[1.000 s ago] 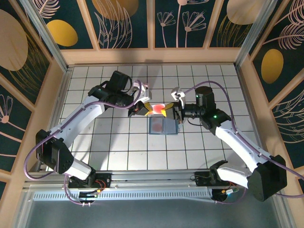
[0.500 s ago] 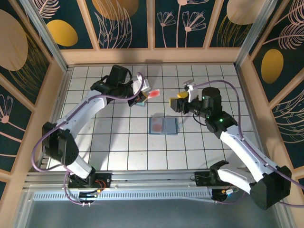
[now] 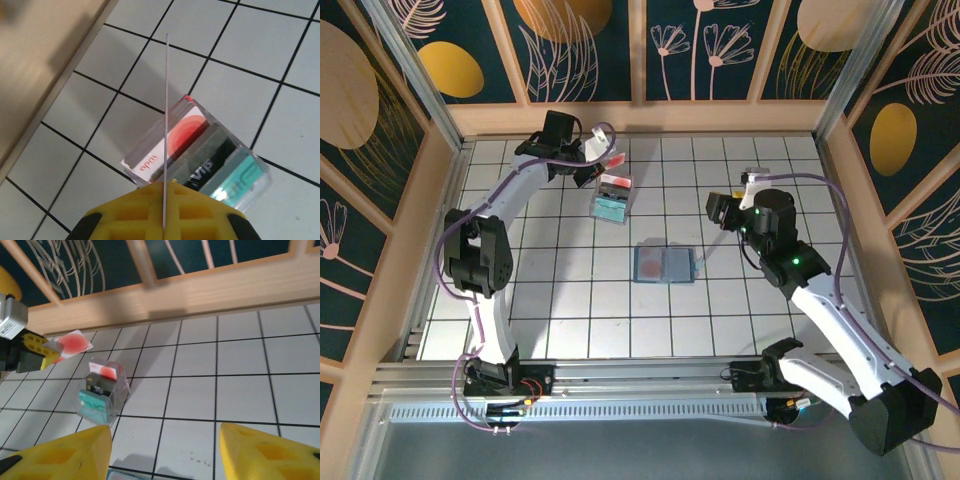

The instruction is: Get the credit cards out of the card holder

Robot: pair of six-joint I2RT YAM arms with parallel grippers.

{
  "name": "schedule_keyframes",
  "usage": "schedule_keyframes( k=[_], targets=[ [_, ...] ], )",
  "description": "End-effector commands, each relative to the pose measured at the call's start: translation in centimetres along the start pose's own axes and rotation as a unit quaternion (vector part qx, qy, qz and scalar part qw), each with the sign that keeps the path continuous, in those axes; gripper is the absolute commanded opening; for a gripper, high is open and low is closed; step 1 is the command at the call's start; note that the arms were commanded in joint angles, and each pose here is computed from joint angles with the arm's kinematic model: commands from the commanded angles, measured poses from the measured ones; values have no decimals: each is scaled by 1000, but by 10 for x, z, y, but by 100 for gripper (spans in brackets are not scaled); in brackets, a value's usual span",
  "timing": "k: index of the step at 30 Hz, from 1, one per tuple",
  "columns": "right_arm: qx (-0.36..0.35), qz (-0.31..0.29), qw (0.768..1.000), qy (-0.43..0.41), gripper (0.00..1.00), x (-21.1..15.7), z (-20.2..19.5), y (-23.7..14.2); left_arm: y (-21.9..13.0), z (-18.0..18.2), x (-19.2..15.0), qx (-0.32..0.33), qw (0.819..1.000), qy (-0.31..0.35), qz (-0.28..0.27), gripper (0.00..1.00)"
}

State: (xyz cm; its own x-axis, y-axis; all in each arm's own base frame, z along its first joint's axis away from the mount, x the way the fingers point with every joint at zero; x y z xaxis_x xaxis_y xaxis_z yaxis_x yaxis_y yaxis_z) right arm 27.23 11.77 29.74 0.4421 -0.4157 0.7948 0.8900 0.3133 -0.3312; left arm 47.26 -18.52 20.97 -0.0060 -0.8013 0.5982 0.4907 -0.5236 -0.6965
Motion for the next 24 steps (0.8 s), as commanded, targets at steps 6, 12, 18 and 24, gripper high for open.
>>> schedule_keyframes(
  k=[6, 12, 18, 24],
  targets=[
    [-63, -44, 997, 22, 59, 16, -16, -10, 22, -5, -19, -24, 998, 58, 15, 0],
    [-67, -46, 996, 31, 58, 18, -18, -8, 26, -12, -31, -58, 996, 65, 25, 0],
    [-64, -42, 997, 34, 57, 18, -18, -4, 27, -20, -35, -81, 994, 74, 26, 0],
    [-55, -38, 997, 37, 56, 17, -15, -2, 36, -17, -38, -88, 993, 79, 31, 0]
  ],
)
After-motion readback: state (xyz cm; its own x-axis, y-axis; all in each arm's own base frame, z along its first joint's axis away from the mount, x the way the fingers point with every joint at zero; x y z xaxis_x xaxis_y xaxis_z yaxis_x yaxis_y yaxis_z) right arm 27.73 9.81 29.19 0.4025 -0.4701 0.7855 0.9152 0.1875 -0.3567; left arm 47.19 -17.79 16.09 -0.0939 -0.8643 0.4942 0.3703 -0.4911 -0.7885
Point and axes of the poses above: each hand's point on the last joint's axis, 136 mm out from that joint toward the fingers, its own y axis out along the fingers, its own z axis along the line the jaws close on, x = y × z, the point moved 5 cm from there along -y, back along the fingers, and after that the axes turned 15 degrees about y, right-handed, at the moved point
